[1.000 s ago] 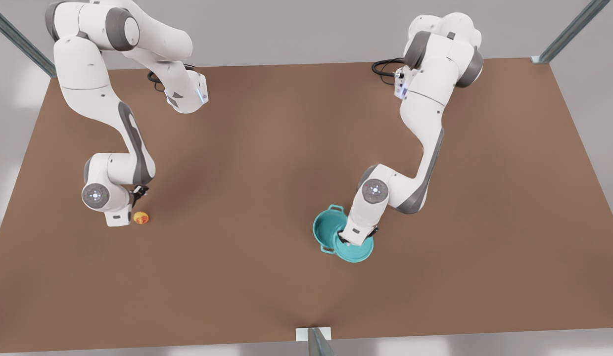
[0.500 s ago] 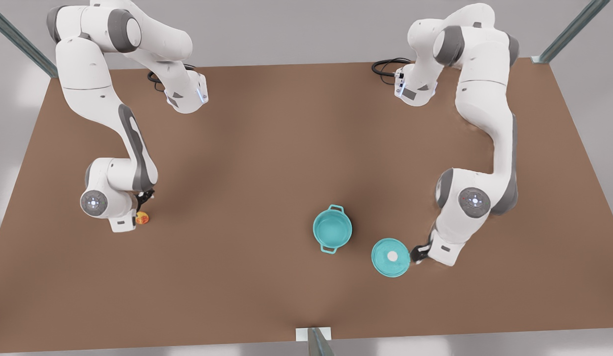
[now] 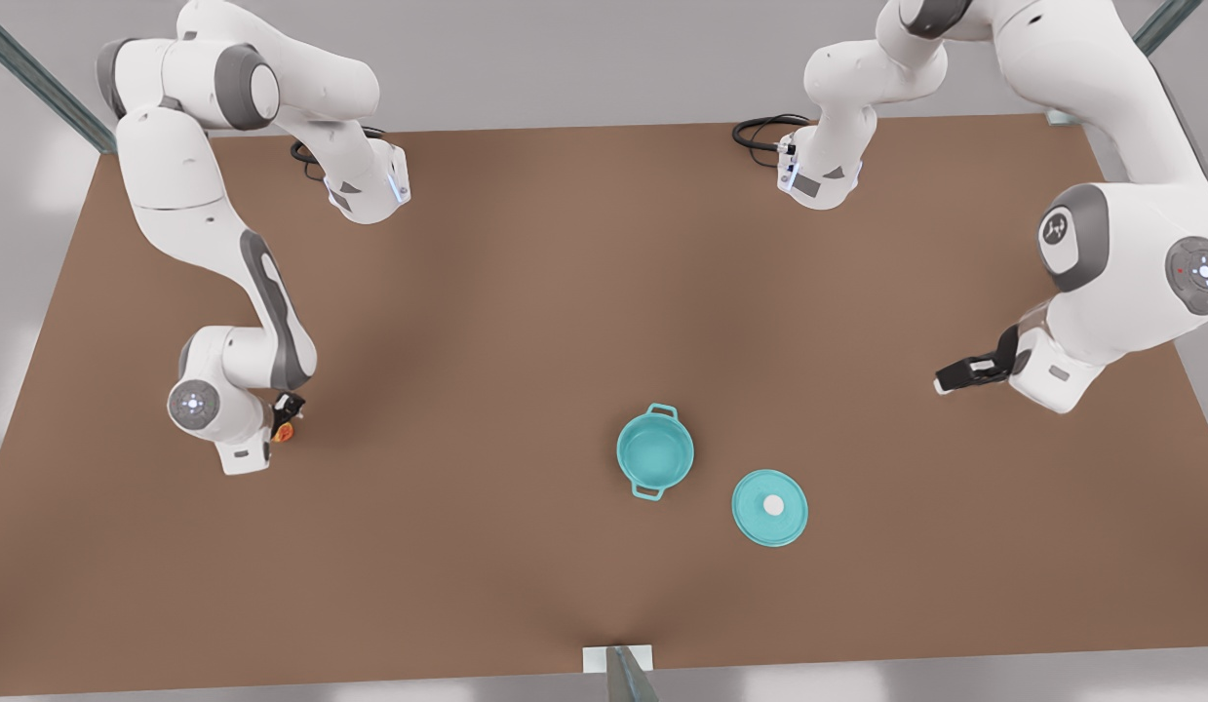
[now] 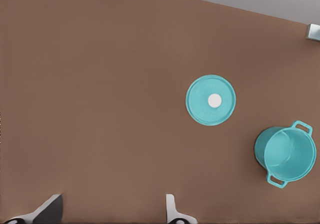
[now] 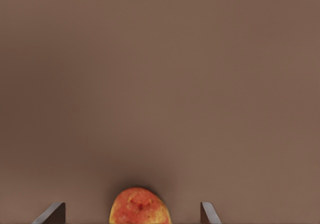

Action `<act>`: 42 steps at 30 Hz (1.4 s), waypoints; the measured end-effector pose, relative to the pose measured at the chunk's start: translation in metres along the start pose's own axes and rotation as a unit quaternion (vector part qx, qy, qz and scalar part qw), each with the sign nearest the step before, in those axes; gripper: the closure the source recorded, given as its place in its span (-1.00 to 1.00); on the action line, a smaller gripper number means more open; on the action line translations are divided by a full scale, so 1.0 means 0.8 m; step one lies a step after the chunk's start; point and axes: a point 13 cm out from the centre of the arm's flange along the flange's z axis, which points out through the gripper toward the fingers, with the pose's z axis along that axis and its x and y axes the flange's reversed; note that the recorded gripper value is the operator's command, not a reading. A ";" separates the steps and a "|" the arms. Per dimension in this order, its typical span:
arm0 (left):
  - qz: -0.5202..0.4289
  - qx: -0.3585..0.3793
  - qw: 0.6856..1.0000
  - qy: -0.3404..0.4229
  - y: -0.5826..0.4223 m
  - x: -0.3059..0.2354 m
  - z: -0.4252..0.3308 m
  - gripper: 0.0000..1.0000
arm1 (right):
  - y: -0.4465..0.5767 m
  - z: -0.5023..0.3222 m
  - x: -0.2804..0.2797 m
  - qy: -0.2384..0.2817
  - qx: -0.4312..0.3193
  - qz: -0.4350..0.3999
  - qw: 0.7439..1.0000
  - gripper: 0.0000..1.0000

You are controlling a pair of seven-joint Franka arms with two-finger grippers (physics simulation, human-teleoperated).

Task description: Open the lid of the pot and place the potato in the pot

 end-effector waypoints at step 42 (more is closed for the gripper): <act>0.111 0.000 0.992 0.054 -0.010 0.037 0.009 -1.00 | 0.006 -0.051 -0.012 -0.020 0.010 -0.042 0.999 -0.09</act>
